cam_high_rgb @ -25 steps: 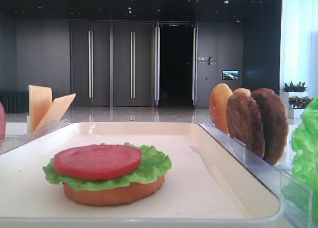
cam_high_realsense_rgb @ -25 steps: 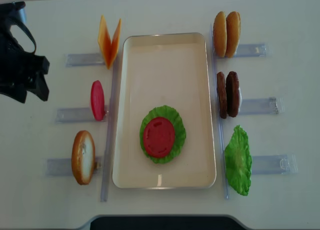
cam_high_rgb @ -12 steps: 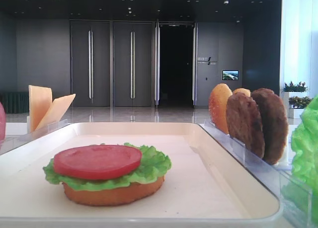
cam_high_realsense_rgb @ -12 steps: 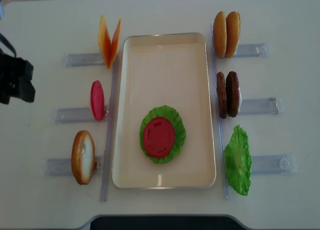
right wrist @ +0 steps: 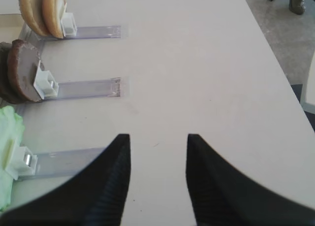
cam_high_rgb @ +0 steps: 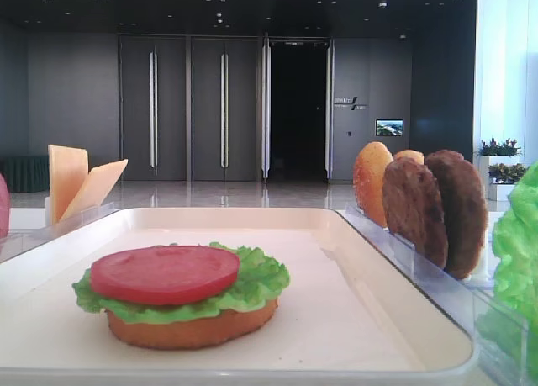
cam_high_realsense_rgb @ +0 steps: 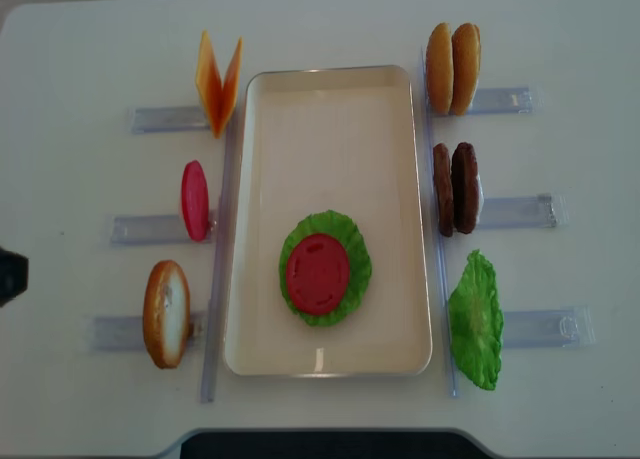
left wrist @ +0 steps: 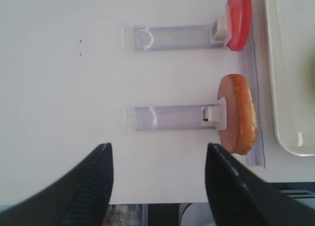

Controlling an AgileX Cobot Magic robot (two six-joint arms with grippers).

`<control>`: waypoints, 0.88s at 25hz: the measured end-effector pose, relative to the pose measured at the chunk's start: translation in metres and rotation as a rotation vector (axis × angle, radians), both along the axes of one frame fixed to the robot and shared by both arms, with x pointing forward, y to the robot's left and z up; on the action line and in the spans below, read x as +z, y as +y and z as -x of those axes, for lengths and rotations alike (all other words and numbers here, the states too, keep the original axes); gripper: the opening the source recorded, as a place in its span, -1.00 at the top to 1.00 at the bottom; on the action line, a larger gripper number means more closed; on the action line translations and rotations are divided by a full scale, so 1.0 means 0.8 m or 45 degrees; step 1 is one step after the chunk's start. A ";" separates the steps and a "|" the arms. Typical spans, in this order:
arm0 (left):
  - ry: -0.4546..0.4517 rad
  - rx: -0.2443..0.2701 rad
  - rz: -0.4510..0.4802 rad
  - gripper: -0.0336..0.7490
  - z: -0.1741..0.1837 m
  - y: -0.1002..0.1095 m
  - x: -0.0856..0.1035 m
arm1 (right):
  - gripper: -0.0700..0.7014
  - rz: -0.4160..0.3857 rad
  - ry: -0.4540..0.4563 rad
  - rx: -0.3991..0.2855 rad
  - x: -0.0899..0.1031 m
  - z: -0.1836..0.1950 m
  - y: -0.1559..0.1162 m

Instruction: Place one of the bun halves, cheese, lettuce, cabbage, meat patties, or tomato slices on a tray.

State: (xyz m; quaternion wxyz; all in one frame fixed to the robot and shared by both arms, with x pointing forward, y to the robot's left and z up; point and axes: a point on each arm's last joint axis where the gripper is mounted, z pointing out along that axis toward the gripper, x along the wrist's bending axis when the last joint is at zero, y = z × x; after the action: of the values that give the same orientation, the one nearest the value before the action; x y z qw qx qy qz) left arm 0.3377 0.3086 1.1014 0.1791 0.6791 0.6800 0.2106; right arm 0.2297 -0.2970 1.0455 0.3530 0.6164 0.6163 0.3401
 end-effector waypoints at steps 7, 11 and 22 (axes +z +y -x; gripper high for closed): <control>-0.147 -0.027 -0.025 -0.24 0.050 -0.003 -0.042 | 0.06 0.003 0.000 0.002 0.000 0.000 0.000; -0.257 -0.030 -0.025 -0.24 0.072 -0.006 -0.059 | 0.06 0.003 0.000 0.020 0.000 0.000 -0.001; -0.520 -0.033 -0.050 -0.24 0.119 -0.009 -0.074 | 0.06 0.004 0.000 0.023 0.000 0.000 -0.001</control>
State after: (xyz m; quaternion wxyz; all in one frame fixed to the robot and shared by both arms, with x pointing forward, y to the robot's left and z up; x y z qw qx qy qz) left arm 0.2423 0.3017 1.0419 0.3028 0.6344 0.6164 0.3548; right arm 0.2297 -0.2976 1.0455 0.3508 0.6101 0.6225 0.3423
